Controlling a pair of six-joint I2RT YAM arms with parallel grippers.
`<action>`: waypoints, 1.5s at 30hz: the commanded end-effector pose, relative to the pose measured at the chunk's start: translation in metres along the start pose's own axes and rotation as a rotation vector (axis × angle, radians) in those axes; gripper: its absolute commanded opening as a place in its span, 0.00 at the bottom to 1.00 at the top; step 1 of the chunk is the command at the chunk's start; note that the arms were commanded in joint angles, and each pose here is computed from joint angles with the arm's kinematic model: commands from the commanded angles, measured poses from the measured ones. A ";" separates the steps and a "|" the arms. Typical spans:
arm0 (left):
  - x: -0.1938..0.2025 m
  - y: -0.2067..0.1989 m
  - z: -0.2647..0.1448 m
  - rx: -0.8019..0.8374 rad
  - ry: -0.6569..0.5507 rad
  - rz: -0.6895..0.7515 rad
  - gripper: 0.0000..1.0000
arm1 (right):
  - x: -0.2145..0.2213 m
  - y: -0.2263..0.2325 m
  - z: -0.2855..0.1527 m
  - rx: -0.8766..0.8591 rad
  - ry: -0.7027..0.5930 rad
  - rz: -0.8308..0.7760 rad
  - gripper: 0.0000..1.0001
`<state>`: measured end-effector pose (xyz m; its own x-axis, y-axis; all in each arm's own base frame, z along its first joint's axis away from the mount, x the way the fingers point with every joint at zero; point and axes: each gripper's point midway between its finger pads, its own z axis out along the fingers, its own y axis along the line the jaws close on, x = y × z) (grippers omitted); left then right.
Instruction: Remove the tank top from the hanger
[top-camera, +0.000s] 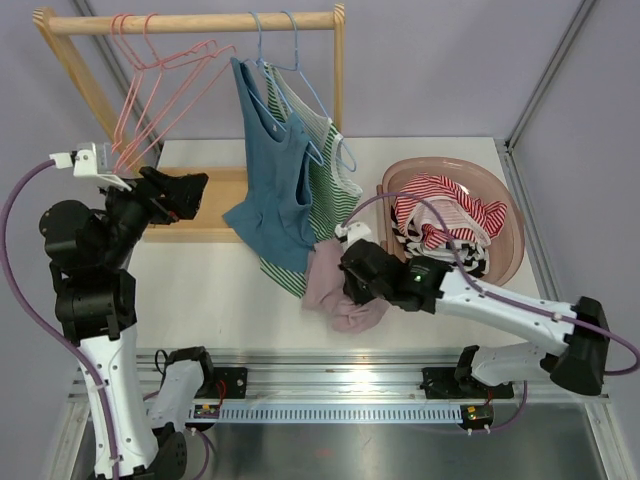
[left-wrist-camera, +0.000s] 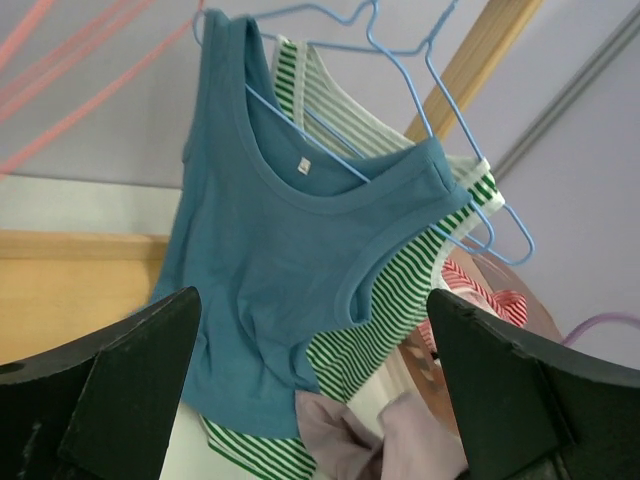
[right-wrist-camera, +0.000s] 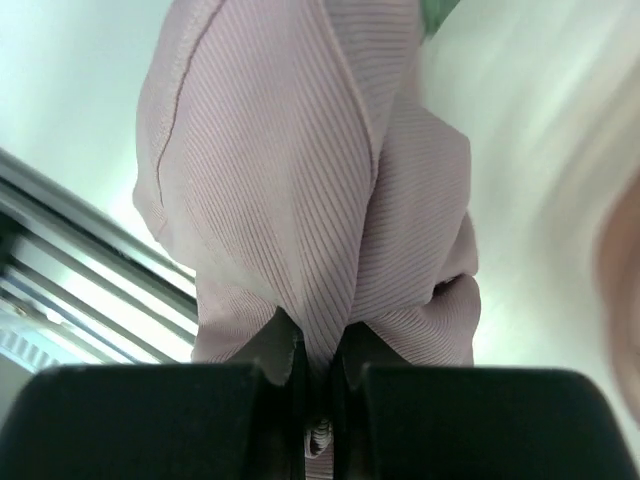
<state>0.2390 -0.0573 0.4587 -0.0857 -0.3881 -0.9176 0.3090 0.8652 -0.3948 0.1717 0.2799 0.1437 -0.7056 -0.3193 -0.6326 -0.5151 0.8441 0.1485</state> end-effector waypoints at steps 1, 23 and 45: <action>0.013 -0.013 0.011 0.113 0.046 -0.026 0.99 | -0.046 -0.031 -0.054 0.149 -0.173 -0.002 0.00; 0.018 -0.035 0.026 0.221 0.128 -0.039 0.99 | -0.173 -0.231 -0.209 0.727 -0.524 0.299 0.00; 0.001 -0.043 0.105 -0.069 0.154 0.091 0.99 | -0.124 -0.289 -0.104 0.620 -0.426 0.583 0.99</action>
<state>0.3161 -0.1392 0.4672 -0.2730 -0.2577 -0.9268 0.3271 0.8812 -0.3414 0.3610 0.0158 0.1927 -0.6473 0.2213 -0.7294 0.3505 0.9362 -0.0270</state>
